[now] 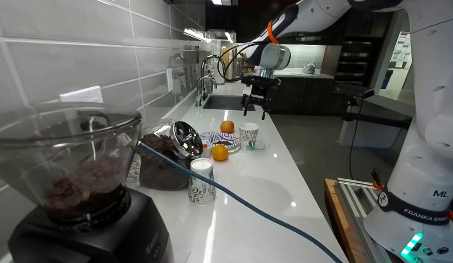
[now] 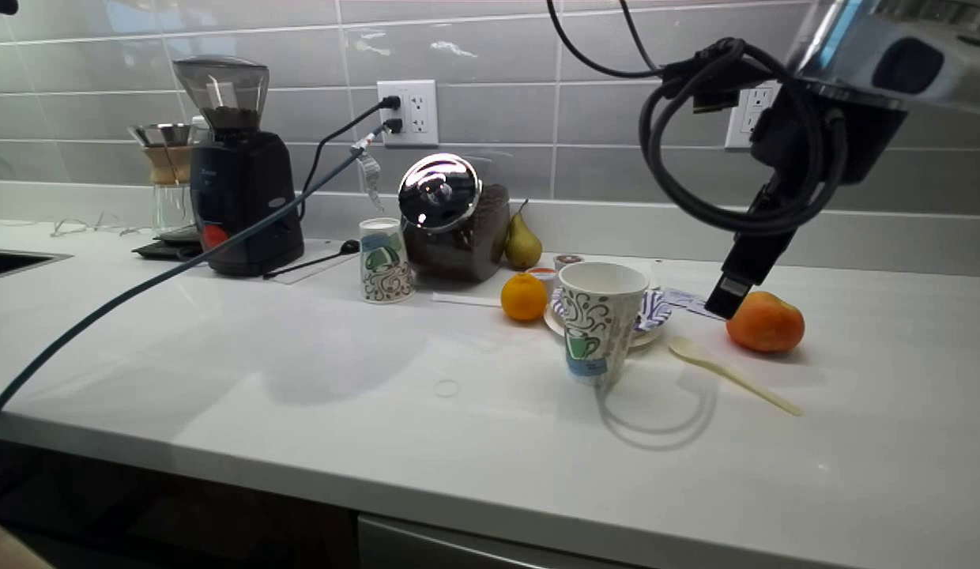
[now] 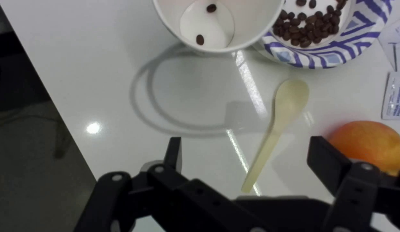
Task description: Use the spoon to stir the contents in the bowl
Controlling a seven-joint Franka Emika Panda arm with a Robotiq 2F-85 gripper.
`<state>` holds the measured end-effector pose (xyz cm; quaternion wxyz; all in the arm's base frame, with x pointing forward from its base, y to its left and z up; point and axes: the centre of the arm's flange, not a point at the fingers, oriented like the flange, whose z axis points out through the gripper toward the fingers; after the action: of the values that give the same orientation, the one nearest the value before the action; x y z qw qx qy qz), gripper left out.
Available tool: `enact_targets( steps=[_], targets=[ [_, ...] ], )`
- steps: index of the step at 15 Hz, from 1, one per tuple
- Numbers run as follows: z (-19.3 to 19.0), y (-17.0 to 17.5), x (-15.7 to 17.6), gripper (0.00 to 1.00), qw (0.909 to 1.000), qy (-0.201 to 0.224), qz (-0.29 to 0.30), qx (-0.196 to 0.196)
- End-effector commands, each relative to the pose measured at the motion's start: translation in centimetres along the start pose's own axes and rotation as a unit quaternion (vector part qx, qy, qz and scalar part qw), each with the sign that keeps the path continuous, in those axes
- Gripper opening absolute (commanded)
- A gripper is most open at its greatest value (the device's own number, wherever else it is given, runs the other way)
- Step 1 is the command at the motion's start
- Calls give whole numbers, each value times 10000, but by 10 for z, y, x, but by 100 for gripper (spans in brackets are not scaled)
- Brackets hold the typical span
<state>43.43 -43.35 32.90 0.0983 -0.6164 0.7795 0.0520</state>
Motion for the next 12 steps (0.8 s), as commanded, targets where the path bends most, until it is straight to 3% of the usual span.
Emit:
enact_targets(
  steps=[1,2,3,7,12],
  targets=[
    [9,-19,33,100,9978,-512,397,105],
    [14,-21,38,100,9971,-560,501,113],
    [9,-2,21,100,9988,-337,346,78],
    [20,-8,31,100,9982,-410,441,55],
    [34,-17,39,100,9947,-785,573,333]
  ],
)
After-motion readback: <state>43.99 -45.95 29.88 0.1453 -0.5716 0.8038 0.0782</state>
